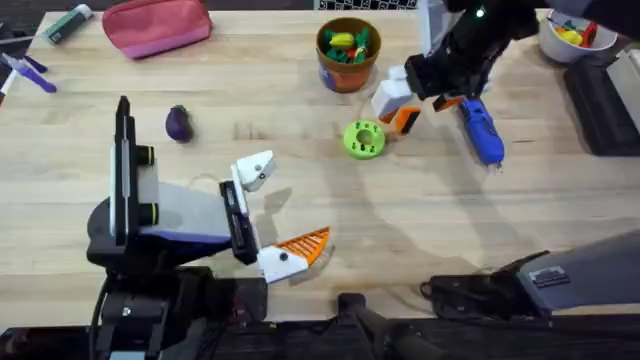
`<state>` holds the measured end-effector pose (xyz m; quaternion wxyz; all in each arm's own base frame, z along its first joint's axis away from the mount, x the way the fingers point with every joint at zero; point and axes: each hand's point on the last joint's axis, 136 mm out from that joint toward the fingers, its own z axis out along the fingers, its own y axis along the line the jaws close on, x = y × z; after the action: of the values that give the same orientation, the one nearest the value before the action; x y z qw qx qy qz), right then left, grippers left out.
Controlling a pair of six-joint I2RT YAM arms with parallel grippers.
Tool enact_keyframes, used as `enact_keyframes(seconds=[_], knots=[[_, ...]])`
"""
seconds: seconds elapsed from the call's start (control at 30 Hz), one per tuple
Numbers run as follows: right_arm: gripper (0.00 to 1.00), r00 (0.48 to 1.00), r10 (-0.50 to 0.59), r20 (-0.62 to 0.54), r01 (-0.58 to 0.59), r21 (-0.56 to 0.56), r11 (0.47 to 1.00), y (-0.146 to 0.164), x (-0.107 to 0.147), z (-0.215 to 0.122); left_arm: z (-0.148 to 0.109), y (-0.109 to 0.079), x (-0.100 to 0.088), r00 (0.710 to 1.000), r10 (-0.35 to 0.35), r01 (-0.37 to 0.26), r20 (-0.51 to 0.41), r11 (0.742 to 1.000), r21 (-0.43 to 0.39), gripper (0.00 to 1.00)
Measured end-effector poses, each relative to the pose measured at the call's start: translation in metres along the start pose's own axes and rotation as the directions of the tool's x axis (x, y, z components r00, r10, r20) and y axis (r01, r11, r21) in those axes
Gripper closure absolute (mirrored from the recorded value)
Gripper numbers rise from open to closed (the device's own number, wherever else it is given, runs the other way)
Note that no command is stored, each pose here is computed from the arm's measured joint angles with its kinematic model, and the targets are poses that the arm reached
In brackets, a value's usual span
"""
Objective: Pick up the gripper from the table and insert it into the empty holder that is missing its gripper. Then pick up a screw, insert it into the mounting hole, and use the screwdriver to tighten it. Finally, clean up the table by picking up the vegetable and placing it into the bucket.
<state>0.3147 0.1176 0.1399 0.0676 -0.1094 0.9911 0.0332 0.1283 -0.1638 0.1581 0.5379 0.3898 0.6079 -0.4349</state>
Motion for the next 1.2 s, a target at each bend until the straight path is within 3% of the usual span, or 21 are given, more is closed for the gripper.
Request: enact_keyframes(seconds=[0.93,1.2], knots=[[0.008,0.999,0.002,-0.052,-0.001,0.025,1.0,-0.001,-0.005,0.018,0.0,0.0,0.0,1.0,0.0,0.0,0.0,1.0,0.0,0.014],[0.008,0.997,0.039,-0.064,-0.034,0.07,0.997,-0.021,-0.014,0.034,0.0,0.0,0.0,1.0,0.0,0.0,0.0,1.0,0.0,0.014]])
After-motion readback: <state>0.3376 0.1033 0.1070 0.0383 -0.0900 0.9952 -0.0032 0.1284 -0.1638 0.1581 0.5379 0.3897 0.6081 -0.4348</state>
